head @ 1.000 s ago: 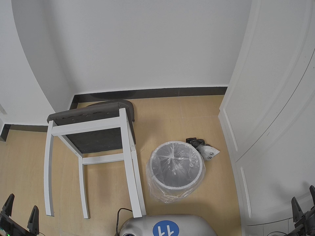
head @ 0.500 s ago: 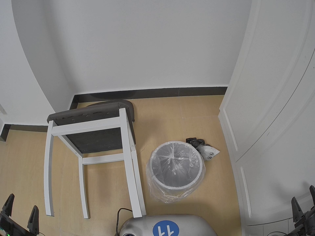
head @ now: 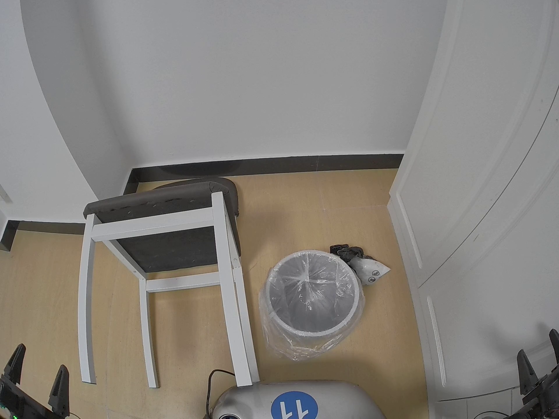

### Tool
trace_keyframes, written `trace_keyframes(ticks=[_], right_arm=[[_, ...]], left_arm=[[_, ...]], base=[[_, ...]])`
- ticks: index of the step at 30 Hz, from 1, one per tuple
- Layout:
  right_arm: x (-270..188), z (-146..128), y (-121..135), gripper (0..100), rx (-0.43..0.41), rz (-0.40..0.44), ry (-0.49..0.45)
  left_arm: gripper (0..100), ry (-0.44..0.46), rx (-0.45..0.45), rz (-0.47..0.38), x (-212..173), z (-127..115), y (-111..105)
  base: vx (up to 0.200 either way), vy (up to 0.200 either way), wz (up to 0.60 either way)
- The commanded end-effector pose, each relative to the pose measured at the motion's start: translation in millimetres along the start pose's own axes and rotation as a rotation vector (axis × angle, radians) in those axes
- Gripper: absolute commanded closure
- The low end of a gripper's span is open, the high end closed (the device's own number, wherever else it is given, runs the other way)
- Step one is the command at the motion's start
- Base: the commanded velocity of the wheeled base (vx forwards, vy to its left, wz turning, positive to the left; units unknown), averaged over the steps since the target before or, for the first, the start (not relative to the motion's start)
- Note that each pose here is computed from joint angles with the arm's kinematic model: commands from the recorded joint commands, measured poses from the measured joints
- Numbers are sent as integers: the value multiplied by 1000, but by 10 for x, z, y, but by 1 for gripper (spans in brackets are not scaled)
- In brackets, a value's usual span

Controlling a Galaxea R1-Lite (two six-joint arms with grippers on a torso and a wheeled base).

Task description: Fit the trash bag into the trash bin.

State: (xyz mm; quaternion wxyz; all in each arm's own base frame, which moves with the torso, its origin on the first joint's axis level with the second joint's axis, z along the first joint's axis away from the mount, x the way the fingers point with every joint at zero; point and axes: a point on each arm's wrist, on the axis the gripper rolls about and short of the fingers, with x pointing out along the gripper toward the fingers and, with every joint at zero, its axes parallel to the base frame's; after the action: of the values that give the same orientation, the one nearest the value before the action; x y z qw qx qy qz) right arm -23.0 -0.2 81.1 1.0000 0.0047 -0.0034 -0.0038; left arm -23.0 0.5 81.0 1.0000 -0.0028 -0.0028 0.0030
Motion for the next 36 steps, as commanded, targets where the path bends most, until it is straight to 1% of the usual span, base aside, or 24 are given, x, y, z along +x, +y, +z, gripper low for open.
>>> trace_keyframes(ticks=[1, 36], right_arm=[[2, -52, 0, 0, 0, 0, 2], [2, -52, 0, 0, 0, 0, 2]], left_arm=[[0, 2, -1, 0, 1, -52, 0], [0, 2, -1, 0, 1, -52, 0]], base=[[0, 0, 0], [0, 0, 0]])
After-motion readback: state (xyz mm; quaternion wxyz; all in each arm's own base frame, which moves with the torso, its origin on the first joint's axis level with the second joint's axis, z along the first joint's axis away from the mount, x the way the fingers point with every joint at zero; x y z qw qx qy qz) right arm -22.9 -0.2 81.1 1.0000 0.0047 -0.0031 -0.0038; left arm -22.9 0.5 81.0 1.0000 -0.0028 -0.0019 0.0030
